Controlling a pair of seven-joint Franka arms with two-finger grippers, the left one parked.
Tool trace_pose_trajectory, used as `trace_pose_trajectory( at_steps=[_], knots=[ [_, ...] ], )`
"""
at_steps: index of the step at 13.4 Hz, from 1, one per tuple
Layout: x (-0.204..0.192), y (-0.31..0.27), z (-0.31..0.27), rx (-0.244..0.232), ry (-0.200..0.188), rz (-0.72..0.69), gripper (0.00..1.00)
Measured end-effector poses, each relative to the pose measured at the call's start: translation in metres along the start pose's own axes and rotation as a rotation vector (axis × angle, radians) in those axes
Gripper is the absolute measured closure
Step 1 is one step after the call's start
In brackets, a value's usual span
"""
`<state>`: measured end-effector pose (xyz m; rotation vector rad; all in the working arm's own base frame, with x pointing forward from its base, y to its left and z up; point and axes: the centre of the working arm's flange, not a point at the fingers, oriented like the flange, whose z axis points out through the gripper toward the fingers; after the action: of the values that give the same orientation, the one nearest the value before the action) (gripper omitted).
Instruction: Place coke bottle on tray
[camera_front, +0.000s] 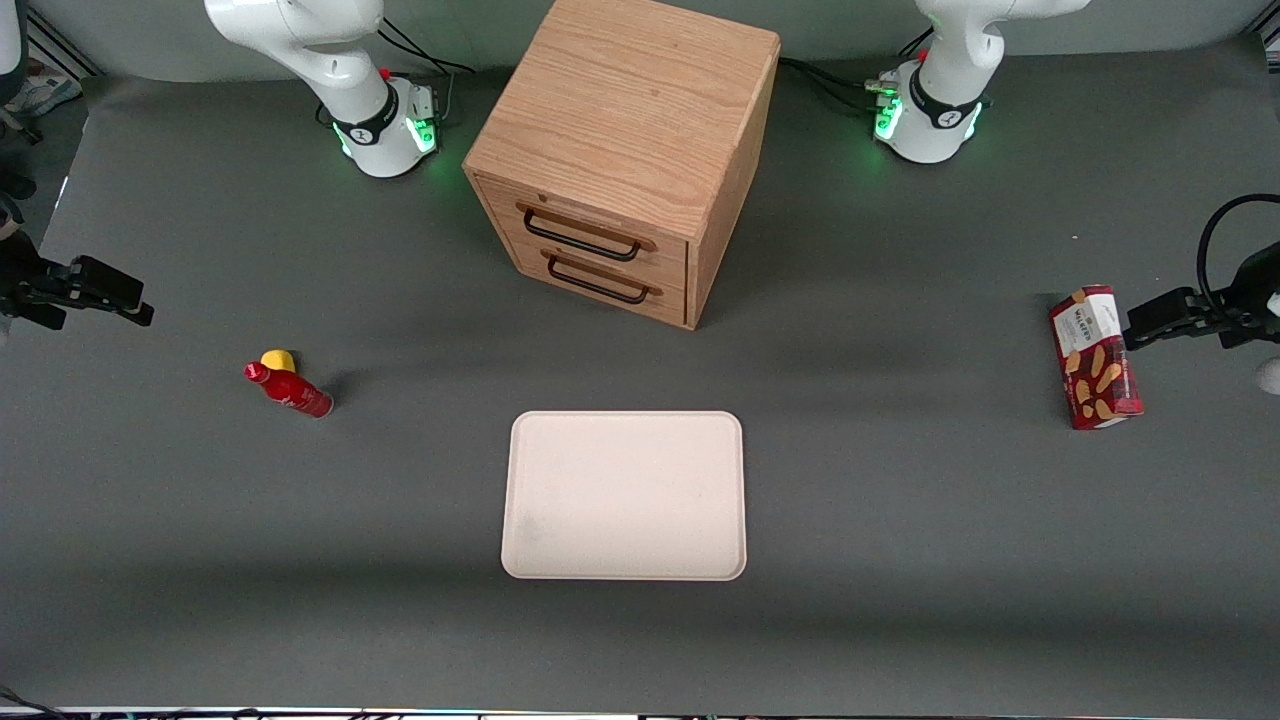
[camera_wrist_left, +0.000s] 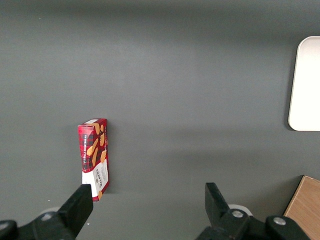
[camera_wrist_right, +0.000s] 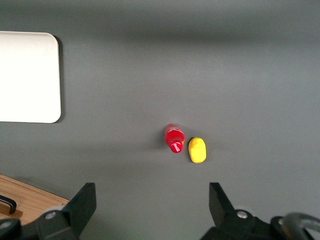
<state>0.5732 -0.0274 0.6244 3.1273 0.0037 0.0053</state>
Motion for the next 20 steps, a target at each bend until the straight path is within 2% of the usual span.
trace_pose_trajectory(
  at_steps=[10,15,18,20],
  knots=[
    [-0.005,0.004,-0.004,0.001,-0.007,0.004,0.00],
    [-0.038,0.034,-0.005,0.012,-0.028,0.005,0.00],
    [-0.059,0.044,0.004,0.022,-0.024,0.002,0.00],
    [-0.066,0.045,0.006,0.007,-0.024,-0.029,0.00]
  ],
)
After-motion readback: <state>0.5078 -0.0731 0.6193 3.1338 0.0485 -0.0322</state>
